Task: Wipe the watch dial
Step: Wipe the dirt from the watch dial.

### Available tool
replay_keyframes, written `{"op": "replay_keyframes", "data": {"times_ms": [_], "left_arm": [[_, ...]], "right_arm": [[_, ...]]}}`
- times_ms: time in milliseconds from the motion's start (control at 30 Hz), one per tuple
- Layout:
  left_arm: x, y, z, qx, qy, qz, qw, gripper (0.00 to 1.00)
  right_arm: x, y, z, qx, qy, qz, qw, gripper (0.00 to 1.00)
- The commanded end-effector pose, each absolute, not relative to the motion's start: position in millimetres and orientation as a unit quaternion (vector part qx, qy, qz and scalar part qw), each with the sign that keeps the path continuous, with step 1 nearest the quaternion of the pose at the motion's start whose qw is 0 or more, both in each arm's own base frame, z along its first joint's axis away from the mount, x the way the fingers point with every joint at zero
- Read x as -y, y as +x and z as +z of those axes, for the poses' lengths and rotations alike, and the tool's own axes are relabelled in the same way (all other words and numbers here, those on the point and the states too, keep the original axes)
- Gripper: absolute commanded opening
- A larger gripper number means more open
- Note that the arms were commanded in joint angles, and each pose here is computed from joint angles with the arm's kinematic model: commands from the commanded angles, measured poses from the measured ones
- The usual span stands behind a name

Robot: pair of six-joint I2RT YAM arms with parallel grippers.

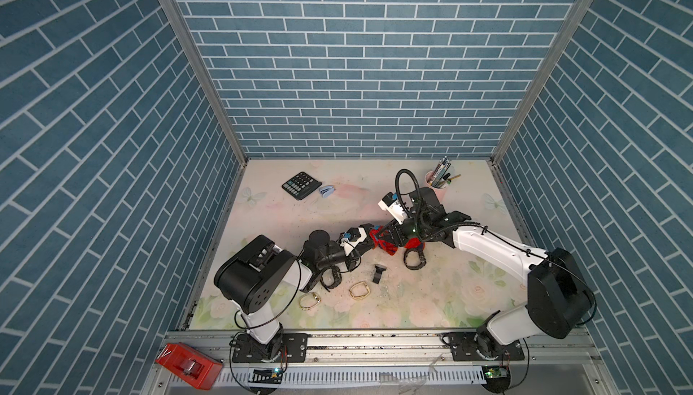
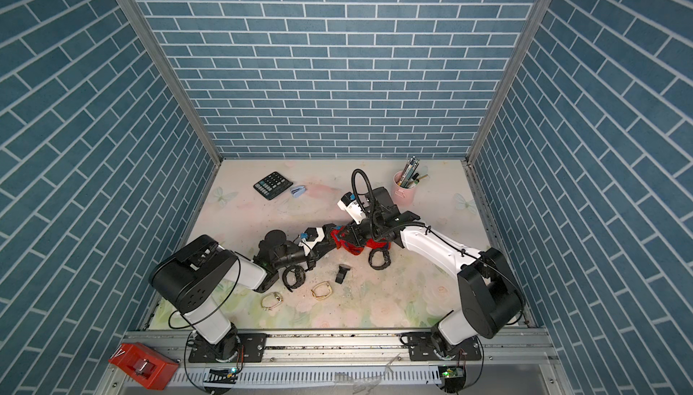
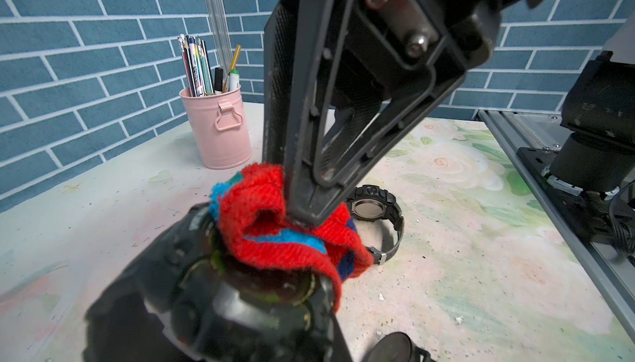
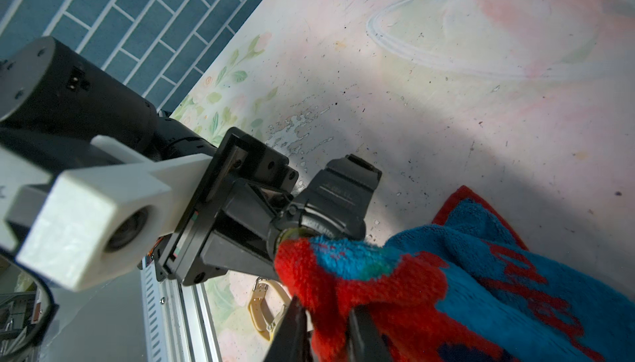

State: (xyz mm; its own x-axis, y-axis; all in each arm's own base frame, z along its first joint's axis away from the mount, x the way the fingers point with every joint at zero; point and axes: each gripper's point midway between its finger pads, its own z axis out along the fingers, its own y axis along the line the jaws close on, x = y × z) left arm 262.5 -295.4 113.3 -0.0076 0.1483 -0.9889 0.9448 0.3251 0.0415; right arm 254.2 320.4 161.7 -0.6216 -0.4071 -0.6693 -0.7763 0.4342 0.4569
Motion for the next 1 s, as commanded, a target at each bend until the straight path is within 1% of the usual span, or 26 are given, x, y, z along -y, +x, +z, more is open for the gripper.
{"op": "replay_keyframes", "data": {"times_ms": [0,100,233,567,700,800,900,933,967], "left_arm": [[300.8,263.8,127.0,-0.582,0.464,-0.366,0.558,0.0],[300.3,264.7,126.9,-0.585,0.46,-0.365,0.559,0.0],[300.4,266.3,122.1,-0.59,0.461,-0.361,0.556,0.0],[297.3,268.0,112.7,-0.608,0.463,-0.34,0.549,0.0],[295.9,269.2,107.6,-0.619,0.469,-0.326,0.539,0.0],[295.1,269.1,110.4,-0.619,0.464,-0.327,0.543,0.0],[295.7,268.8,109.5,-0.62,0.465,-0.328,0.54,0.0],[296.4,268.8,109.9,-0.619,0.466,-0.329,0.539,0.0],[297.0,268.2,109.6,-0.619,0.467,-0.33,0.539,0.0]], "right_arm": [[-321.3,256.9,170.4,-0.809,-0.371,0.378,0.256,0.3],[-316.6,262.7,169.1,-0.818,-0.363,0.355,0.271,0.32],[-314.4,266.9,167.1,-0.826,-0.355,0.337,0.279,0.3],[-319.7,264.5,175.4,-0.822,-0.354,0.329,0.302,0.31],[-318.9,265.5,171.0,-0.83,-0.354,0.307,0.303,0.3],[-321.9,264.7,165.2,-0.834,-0.359,0.301,0.293,0.24],[-327.7,259.8,162.2,-0.833,-0.37,0.3,0.28,0.04],[-329.8,258.9,162.2,-0.831,-0.374,0.302,0.28,0.0],[-332.1,257.6,161.9,-0.829,-0.376,0.304,0.279,0.0]]}}
